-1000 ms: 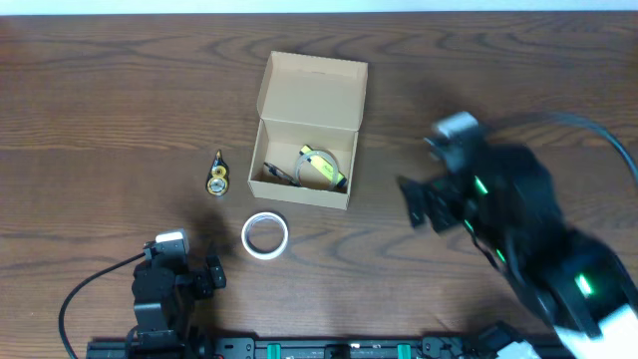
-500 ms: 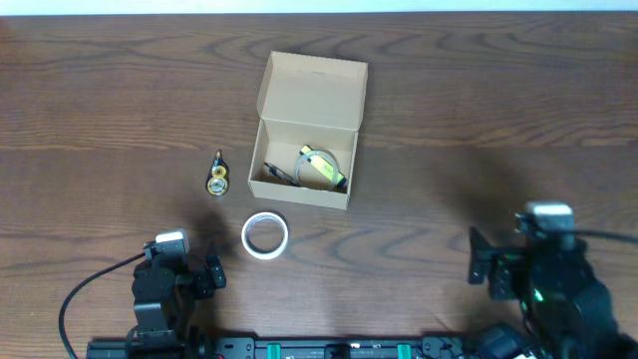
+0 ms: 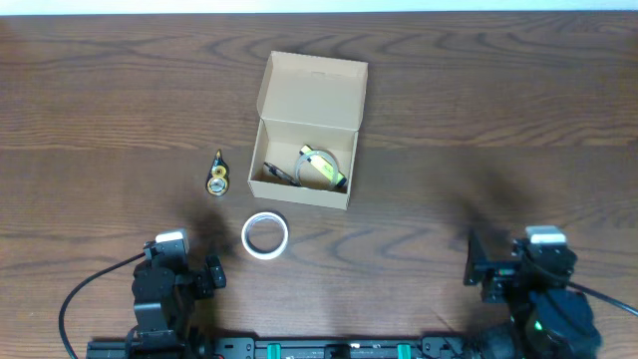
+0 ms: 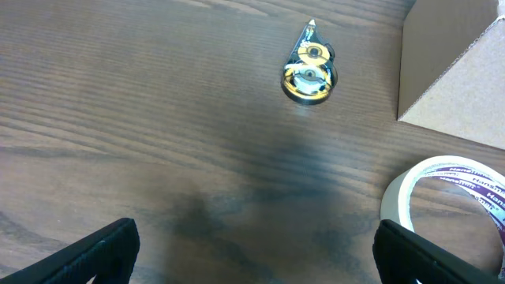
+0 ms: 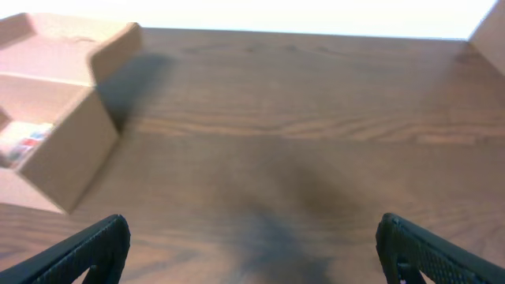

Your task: Pack container

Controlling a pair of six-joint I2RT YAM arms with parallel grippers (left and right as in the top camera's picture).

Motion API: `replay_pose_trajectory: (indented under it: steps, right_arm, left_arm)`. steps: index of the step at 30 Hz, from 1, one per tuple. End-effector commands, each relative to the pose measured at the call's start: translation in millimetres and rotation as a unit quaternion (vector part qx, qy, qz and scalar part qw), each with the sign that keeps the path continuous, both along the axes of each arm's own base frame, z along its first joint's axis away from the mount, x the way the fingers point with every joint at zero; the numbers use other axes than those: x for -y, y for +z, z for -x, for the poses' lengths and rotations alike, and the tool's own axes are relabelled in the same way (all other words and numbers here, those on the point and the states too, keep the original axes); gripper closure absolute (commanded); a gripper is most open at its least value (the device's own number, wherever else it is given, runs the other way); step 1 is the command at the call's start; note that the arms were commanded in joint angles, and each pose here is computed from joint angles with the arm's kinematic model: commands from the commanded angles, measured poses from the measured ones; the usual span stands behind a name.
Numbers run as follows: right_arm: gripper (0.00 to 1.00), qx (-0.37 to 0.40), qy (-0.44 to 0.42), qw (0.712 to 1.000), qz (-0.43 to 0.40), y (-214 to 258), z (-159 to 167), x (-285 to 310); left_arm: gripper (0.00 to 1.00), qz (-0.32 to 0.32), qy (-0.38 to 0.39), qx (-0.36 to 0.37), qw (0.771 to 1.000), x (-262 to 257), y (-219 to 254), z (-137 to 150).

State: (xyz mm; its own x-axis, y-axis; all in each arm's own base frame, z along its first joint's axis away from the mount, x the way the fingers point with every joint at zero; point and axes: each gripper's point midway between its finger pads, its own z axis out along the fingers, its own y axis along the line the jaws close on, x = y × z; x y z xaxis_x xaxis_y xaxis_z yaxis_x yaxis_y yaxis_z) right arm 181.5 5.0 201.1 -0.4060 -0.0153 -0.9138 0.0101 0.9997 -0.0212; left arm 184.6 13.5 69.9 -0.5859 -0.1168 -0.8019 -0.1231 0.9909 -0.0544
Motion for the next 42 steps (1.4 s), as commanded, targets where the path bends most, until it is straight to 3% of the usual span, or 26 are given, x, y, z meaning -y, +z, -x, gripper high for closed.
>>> replay_pose_trajectory:
  steps: [1,12,21,42]
  right_arm:
    - [0.01,-0.006,-0.017,1.000,0.008,-18.3,-8.6,5.9]
    - [0.01,-0.009,-0.074,0.997,-0.019,-70.4,-16.1,25.3]
    - [0.01,-0.068,-0.020,0.997,-0.043,-119.0,-15.9,3.3]
    - [0.01,-0.074,-0.010,0.997,-0.029,-121.0,-14.7,2.6]
  left_arm:
    - [0.05,-0.005,-0.004,-0.010,1.000,0.0,-7.8,1.6]
    - [0.05,-0.005,-0.004,-0.010,1.000,0.0,-7.8,1.6]
    - [0.05,-0.005,-0.004,-0.010,1.000,0.0,-7.8,1.6]
    - [0.05,-0.005,-0.004,-0.010,1.000,0.0,-7.8,1.6]
